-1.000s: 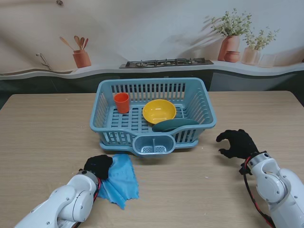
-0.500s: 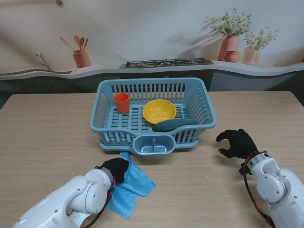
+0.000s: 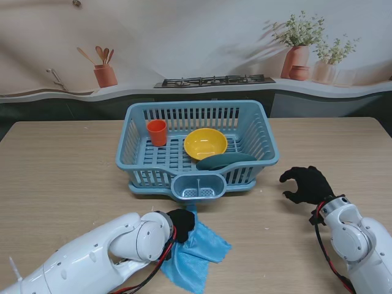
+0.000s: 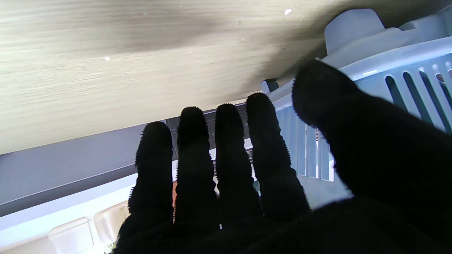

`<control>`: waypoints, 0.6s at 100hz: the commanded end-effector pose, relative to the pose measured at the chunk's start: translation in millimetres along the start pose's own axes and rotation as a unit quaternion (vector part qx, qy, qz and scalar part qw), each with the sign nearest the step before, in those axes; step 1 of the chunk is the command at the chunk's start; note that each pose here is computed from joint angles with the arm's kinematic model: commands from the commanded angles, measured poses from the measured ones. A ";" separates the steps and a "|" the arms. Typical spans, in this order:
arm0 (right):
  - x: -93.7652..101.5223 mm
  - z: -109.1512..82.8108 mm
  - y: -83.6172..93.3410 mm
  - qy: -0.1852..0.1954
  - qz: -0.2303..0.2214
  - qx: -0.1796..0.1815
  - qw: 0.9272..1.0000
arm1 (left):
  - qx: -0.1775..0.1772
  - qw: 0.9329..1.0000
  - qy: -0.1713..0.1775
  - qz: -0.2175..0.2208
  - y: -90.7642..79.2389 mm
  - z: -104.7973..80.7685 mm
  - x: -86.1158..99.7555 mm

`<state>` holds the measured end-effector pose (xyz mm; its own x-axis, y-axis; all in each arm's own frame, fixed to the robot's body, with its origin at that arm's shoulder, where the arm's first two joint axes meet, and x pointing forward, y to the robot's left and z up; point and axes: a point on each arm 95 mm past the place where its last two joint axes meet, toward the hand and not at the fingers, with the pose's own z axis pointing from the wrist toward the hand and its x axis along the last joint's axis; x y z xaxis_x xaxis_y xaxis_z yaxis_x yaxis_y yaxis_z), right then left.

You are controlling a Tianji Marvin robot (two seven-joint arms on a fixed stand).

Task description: Clear dishes and wipe the table

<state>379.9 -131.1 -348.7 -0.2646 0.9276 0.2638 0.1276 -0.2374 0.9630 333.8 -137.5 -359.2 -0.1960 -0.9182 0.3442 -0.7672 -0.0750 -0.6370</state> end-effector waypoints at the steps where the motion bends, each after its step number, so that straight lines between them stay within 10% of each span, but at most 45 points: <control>1: 0.9 -1.6 -2.2 0.003 -0.002 0.007 1.000 | -0.040 0.999 -0.025 0.001 30.0 7.1 -20.2; 60: 3.0 -0.4 -2.6 0.002 -0.004 0.010 1.000 | 0.115 0.987 -0.096 0.053 25.0 -33.2 -116.5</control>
<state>379.8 -130.2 -349.2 -0.2644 0.9280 0.2624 0.1308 -0.2350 0.9631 333.6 -41.6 -365.2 -0.1774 -0.9674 0.1806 -0.5325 -0.0599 -0.8443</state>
